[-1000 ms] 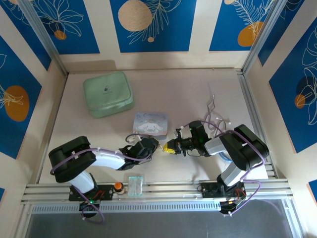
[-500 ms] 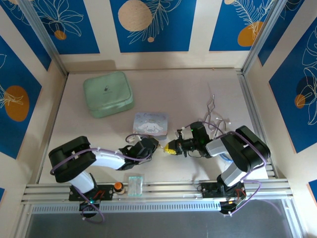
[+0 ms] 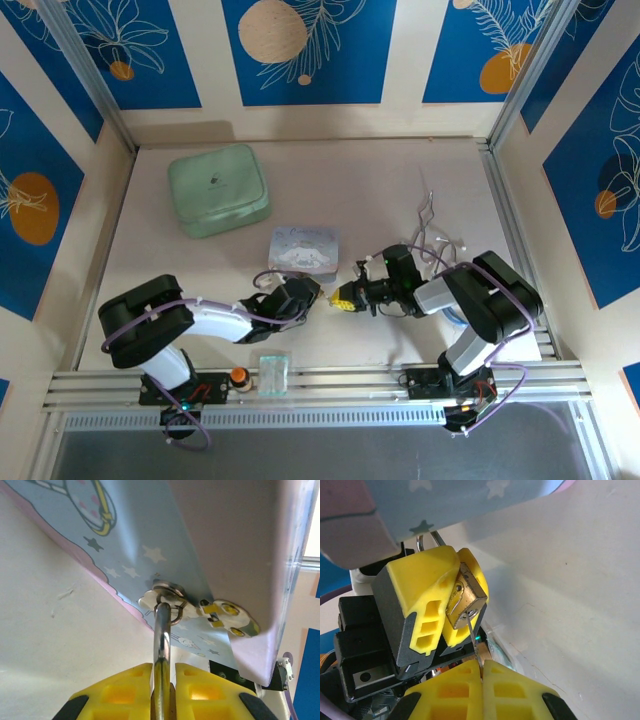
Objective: Unlock the padlock with the key
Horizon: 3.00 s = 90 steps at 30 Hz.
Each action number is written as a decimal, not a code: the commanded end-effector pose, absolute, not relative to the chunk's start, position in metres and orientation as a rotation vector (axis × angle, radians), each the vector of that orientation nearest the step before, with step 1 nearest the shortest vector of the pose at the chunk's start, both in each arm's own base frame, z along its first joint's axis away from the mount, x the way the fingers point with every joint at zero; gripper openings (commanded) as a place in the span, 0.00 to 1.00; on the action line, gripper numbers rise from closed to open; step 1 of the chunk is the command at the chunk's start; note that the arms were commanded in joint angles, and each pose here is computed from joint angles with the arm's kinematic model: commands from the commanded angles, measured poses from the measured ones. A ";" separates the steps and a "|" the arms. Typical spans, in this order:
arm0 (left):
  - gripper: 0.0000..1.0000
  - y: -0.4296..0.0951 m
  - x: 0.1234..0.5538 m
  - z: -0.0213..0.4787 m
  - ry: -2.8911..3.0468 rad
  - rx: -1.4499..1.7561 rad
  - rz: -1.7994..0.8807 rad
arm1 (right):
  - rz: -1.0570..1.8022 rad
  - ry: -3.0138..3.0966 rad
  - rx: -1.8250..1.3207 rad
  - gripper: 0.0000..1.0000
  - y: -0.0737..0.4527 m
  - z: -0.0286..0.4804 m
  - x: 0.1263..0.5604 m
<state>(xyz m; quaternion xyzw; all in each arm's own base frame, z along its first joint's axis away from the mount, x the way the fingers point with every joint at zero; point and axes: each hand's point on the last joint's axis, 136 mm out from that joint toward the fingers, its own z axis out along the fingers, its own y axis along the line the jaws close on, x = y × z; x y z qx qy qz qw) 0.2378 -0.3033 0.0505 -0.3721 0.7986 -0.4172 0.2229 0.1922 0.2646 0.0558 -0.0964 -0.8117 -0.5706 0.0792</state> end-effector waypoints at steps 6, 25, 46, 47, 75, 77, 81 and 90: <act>0.00 -0.304 0.239 0.053 2.184 -1.058 -1.196 | -1.725 -2.410 -0.249 0.00 0.273 0.061 0.198; 0.00 -0.314 0.238 0.078 2.140 -1.025 -1.313 | -1.809 -2.312 -0.313 0.00 0.281 0.060 0.212; 0.00 -0.343 0.237 0.090 2.081 -0.953 -1.497 | -1.836 -2.211 -0.396 0.00 0.278 0.058 0.218; 0.00 -0.346 0.236 0.090 2.088 -0.951 -1.503 | -1.837 -2.220 -0.399 0.00 0.279 0.058 0.219; 0.00 -0.323 0.229 0.055 2.246 -0.991 -1.230 | -1.144 -3.197 -0.105 0.76 0.212 0.061 0.207; 0.00 -0.327 0.230 0.058 2.267 -0.942 -1.233 | -0.981 -3.379 0.089 0.80 0.202 0.069 0.212; 0.00 -0.325 0.226 0.053 2.323 -0.912 -1.187 | -0.683 -3.648 0.231 0.99 0.181 0.085 0.225; 0.00 -0.305 0.222 0.050 2.413 -0.861 -1.000 | -0.988 -3.704 0.746 0.90 0.199 0.097 0.207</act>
